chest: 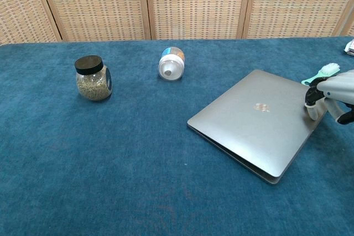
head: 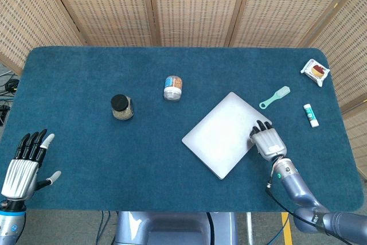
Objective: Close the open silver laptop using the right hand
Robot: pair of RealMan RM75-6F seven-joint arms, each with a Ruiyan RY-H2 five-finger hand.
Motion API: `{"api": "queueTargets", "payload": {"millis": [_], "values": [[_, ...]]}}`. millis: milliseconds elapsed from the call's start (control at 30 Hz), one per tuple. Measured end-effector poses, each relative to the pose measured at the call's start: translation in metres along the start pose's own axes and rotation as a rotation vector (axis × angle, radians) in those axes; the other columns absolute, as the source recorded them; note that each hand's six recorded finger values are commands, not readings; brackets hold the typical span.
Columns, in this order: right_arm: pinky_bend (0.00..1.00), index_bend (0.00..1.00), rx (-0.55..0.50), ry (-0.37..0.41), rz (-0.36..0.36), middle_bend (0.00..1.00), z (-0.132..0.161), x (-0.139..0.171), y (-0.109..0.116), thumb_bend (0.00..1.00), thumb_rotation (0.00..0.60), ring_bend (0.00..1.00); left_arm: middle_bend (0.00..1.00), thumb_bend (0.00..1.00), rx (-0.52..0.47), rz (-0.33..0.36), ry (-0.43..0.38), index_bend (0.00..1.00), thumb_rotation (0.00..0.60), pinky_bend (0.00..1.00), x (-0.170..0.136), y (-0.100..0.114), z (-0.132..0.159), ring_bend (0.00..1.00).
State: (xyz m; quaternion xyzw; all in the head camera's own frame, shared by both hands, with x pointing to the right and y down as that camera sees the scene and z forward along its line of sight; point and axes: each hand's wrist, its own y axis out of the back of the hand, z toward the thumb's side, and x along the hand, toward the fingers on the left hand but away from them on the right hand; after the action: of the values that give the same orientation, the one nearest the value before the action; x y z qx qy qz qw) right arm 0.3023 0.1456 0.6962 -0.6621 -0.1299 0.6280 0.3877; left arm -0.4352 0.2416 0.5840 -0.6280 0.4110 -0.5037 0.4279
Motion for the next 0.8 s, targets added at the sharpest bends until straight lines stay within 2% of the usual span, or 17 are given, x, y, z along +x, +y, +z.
{"api": "queueTargets", "payload": {"millis": [500,667,800], "values": [[0.11,0.42,0.009,0.019,0.013,0.23,0.014,-0.005,-0.010,1.00,0.600,0.05,0.00,0.01,-0.002,0.004,0.001,0.00,0.600,0.00,0.000,0.001,-0.001,0.00],[0.11,0.42,0.064,-0.012,-0.027,0.22,0.004,-0.005,0.001,1.00,0.600,0.05,0.00,0.01,-0.002,0.005,0.004,0.00,0.600,0.00,0.000,0.002,-0.002,0.00],[0.11,0.42,0.137,-0.066,-0.087,0.20,-0.014,-0.002,0.020,1.00,0.600,0.04,0.00,0.01,-0.003,0.006,0.005,0.00,0.600,0.00,0.000,0.002,-0.002,0.00]]}}
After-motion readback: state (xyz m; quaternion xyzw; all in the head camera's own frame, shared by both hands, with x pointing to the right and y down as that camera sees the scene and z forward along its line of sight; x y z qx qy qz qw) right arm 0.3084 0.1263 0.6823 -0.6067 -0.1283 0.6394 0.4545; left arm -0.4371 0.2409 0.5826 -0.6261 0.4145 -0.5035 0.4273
